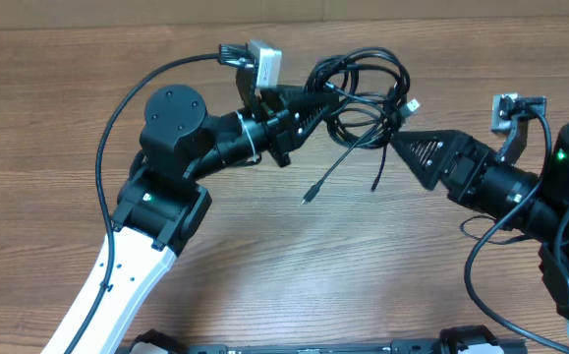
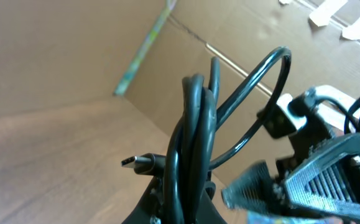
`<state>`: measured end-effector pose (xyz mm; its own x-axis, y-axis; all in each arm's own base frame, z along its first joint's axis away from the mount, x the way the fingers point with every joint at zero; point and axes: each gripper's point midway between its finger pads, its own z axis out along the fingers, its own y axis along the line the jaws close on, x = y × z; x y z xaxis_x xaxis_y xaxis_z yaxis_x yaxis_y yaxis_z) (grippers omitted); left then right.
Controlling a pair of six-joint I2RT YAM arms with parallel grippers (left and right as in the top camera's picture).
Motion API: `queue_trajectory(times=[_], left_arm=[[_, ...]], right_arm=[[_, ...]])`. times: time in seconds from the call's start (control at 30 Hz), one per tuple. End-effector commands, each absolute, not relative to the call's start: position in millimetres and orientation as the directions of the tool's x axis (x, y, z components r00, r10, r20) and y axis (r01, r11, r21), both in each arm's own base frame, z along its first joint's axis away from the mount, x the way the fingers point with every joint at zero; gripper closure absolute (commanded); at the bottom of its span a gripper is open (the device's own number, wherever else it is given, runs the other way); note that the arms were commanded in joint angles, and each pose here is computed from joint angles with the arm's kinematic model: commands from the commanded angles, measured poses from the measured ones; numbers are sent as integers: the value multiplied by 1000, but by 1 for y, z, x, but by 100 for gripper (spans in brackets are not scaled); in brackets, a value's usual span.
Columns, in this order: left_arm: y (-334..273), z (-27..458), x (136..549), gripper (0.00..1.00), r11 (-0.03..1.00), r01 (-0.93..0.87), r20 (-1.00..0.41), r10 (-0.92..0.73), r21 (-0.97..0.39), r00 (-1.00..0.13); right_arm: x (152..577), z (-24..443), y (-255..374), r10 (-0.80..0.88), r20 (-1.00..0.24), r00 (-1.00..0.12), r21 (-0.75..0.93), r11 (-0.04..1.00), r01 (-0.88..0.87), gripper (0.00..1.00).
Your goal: Untangle cables
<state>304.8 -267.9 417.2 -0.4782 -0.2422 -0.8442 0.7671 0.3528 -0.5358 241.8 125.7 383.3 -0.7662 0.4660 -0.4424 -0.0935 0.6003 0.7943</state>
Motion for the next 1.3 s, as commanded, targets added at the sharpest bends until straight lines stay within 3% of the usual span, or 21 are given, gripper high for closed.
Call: queue_trajectory(times=[0.0,0.13,0.33,0.63,0.93,1.27], left_arm=[[-275,442,301,96,368,775,-853,-311,-514,-419],[-296,452,289,96,381,786,-864,-345,-487,-368],[-304,456,292,96,471,711,-839,-431,-522,-331],[-305,462,290,96,415,648,-749,-527,-638,-400],[-313,463,284,96,375,639,-718,-545,-671,-433],[-331,460,281,96,350,658,-718,-536,-667,-444]], right_arm=[[235,392,130,556,-284,-782,875,484,26,18],[234,392,132,553,-267,-790,882,470,31,18],[240,390,125,582,-286,-761,870,491,48,30],[251,386,109,639,-328,-696,842,532,92,43],[262,378,113,629,-299,-718,842,528,111,66],[266,378,116,624,-293,-724,847,521,107,67]])
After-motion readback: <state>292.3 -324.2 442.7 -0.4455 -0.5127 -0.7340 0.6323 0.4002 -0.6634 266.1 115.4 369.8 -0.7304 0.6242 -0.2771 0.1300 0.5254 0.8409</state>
